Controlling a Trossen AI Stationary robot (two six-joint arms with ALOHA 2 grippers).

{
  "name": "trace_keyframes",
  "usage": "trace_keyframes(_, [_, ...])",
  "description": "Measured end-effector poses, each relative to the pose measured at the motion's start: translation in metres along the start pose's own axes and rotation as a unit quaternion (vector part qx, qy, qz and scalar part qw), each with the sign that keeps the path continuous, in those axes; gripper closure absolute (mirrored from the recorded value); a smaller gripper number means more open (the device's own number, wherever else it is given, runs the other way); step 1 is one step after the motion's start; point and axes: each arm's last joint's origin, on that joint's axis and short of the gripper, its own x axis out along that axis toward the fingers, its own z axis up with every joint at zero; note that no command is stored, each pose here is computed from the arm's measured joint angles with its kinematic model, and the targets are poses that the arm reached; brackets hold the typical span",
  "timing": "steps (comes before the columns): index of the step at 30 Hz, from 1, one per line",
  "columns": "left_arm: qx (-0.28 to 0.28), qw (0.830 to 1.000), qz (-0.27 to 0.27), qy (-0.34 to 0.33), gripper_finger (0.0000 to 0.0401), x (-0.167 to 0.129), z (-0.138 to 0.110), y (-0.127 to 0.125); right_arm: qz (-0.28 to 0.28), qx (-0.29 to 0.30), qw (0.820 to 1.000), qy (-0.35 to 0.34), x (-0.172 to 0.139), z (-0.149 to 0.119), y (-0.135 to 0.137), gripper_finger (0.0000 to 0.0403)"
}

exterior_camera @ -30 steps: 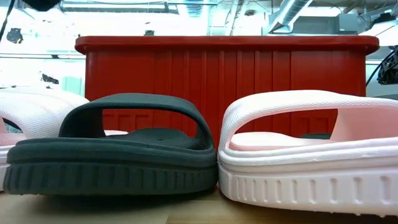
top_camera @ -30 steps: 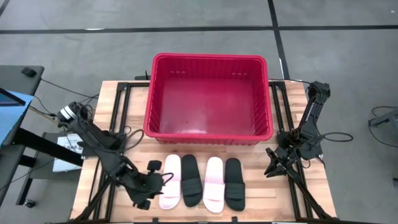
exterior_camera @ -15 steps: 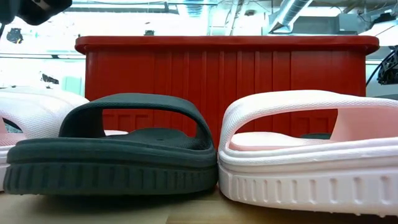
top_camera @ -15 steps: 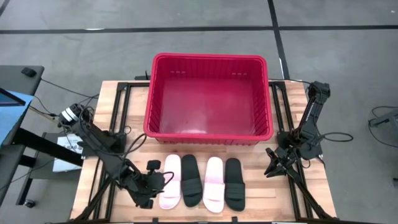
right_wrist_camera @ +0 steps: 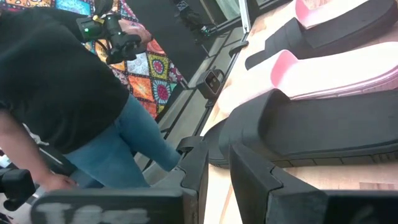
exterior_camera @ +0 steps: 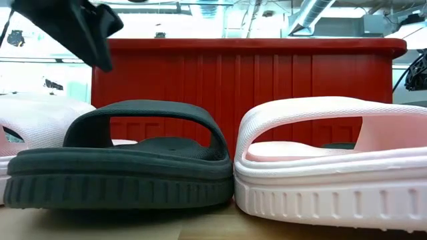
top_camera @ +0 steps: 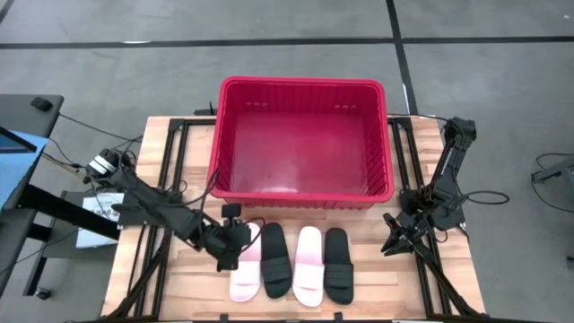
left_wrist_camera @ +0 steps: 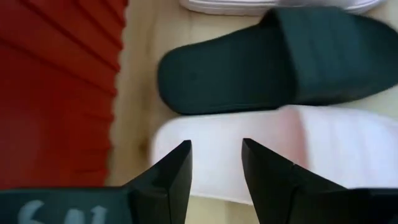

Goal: Pick and place slides into bin
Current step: Put the left pink slide into the red container

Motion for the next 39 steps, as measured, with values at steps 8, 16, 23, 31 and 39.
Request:
trace_keyframes(8, [0.032, 0.998, -0.006, 0.052, 0.0269, 0.009, 0.0, 0.017, 0.0, 0.0, 1.0, 0.0, 0.0, 0.0, 0.0, 0.0346])
trace_keyframes(16, [0.059, 0.992, -0.09, 0.061, 0.0269, -0.001, -0.01, -0.01, 0.0, 0.0, 1.0, 0.0, 0.0, 0.0, 0.0, 0.0346])
trace_keyframes(23, [0.046, 0.992, -0.106, 0.05, 0.0269, -0.013, -0.02, -0.034, 0.0, 0.0, 1.0, 0.0, 0.0, 0.0, 0.0, 0.0346])
trace_keyframes(31, [0.003, 0.99, -0.143, -0.003, 0.0269, -0.018, -0.019, -0.059, 0.0, 0.0, 1.0, 0.0, 0.0, 0.0, 0.0, 0.0346])
trace_keyframes(39, [0.051, 0.991, -0.116, 0.049, 0.0269, 0.008, -0.015, -0.092, -0.001, -0.001, 1.0, 0.001, 0.0, 0.0, 0.0, 0.0346])
